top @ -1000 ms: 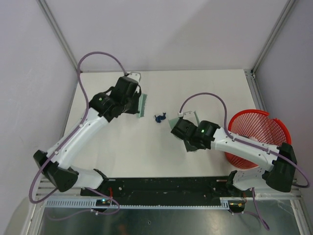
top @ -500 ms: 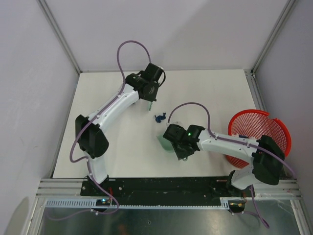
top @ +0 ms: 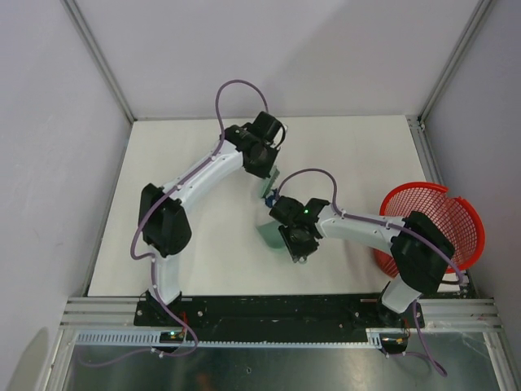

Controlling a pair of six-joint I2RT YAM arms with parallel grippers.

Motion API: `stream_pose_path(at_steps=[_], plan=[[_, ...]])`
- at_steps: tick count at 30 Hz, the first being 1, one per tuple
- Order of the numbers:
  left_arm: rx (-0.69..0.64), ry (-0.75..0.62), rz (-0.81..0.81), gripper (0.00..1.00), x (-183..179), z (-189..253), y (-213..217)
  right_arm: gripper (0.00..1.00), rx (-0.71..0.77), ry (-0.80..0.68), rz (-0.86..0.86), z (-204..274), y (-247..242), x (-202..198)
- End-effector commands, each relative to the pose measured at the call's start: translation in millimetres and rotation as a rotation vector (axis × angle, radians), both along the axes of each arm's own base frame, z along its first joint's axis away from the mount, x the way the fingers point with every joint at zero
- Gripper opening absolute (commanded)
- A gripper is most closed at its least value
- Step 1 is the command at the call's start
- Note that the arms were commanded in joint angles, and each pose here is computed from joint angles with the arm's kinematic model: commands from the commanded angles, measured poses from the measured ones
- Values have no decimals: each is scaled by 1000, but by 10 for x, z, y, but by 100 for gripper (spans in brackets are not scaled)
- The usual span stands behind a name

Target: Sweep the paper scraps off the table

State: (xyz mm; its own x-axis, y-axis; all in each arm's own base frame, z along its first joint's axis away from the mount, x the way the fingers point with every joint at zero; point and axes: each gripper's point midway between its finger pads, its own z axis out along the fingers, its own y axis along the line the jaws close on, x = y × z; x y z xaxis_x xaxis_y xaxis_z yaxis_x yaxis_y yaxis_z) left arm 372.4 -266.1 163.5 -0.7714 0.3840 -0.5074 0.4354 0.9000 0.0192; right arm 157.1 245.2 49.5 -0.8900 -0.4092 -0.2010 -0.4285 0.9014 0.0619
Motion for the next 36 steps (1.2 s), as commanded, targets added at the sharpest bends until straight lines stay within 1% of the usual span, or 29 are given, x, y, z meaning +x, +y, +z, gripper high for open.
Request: stream_pose_path(at_steps=[1,4,11,17,24,30,36], plan=[[-102,22,-122,0,-262,198,-247,0,35,-15,26,93,121,137],[-123,54,-160,0,-405,180,-296,0,21,-23,20,93,86,192],[-128,93,-227,0,-659,124,-365,0,-11,-32,-10,86,-27,273],[-147,122,-247,0,-850,146,-366,0,-24,-37,-18,106,-81,285],[-160,144,-226,0,-1110,184,-228,0,-27,-50,-23,145,-96,282],[-180,144,-186,0,-1253,253,-113,0,-36,-80,-37,163,-84,288],[-177,110,-132,0,-1280,371,13,0,-41,-125,-38,204,-41,267]])
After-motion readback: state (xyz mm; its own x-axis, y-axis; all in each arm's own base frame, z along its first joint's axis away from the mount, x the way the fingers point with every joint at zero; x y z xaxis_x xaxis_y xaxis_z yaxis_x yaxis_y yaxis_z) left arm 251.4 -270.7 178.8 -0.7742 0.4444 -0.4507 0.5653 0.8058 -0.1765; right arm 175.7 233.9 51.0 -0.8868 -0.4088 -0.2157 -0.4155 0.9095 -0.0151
